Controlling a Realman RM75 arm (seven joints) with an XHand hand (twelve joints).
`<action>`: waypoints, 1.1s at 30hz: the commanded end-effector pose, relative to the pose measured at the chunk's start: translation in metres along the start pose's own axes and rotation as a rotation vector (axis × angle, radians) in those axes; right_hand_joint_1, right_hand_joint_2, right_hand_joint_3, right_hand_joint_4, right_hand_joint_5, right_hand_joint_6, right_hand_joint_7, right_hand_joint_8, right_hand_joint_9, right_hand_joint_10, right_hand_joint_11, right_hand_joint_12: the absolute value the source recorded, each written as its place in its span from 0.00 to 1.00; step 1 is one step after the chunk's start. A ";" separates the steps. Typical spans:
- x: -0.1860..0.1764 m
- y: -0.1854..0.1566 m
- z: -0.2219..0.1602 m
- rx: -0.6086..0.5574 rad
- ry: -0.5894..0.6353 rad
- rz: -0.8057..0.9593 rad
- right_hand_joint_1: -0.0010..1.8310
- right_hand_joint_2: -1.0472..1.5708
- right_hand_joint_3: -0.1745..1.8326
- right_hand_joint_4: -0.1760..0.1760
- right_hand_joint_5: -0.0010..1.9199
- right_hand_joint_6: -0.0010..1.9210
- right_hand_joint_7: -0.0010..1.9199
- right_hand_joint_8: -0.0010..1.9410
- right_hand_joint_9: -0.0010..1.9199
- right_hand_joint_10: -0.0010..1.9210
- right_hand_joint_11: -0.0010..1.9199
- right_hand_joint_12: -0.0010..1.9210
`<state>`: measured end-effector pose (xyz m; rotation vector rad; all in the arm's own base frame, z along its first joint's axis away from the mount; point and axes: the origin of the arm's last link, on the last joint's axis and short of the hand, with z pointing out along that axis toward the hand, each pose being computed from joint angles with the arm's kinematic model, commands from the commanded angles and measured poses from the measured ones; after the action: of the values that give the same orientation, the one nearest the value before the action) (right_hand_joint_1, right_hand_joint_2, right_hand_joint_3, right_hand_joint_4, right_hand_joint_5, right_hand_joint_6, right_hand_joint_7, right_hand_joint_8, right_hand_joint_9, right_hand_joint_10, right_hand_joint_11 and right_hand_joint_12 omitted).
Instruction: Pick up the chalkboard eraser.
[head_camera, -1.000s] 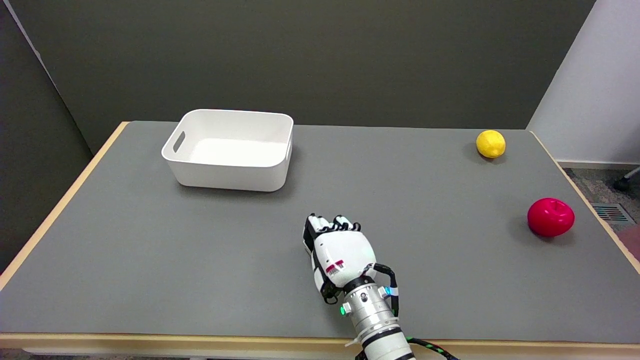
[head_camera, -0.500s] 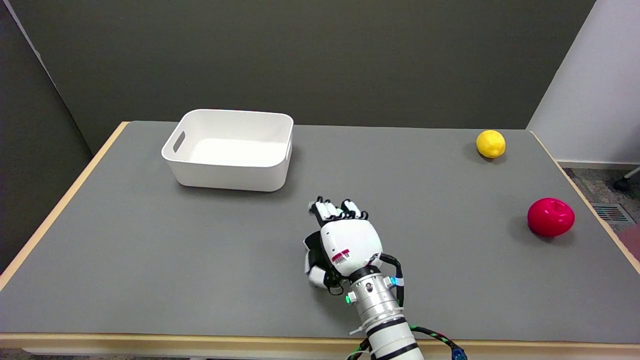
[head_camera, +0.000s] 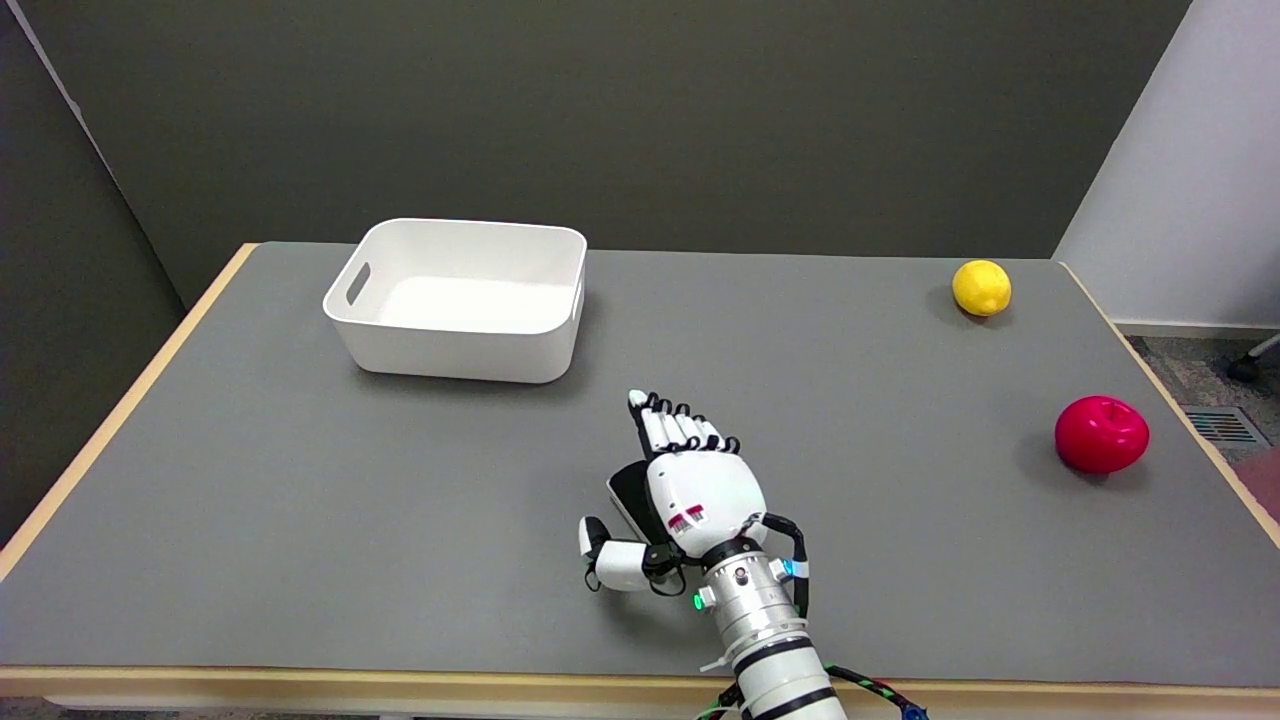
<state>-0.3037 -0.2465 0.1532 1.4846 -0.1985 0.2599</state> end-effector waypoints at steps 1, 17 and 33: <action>-0.005 0.008 0.001 -0.038 -0.030 0.016 0.31 0.64 0.54 0.02 0.04 0.12 0.07 0.29 0.09 0.45 0.12 0.77; -0.013 0.019 0.000 -0.090 -0.064 0.031 0.33 0.65 0.50 0.00 0.04 0.18 0.13 0.31 0.11 0.52 0.13 0.79; -0.014 0.023 0.004 -0.098 -0.068 0.029 0.37 0.66 0.52 0.00 0.05 0.20 0.20 0.40 0.17 0.58 0.13 0.81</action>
<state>-0.3214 -0.2467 0.1667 1.4098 -0.2760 0.2244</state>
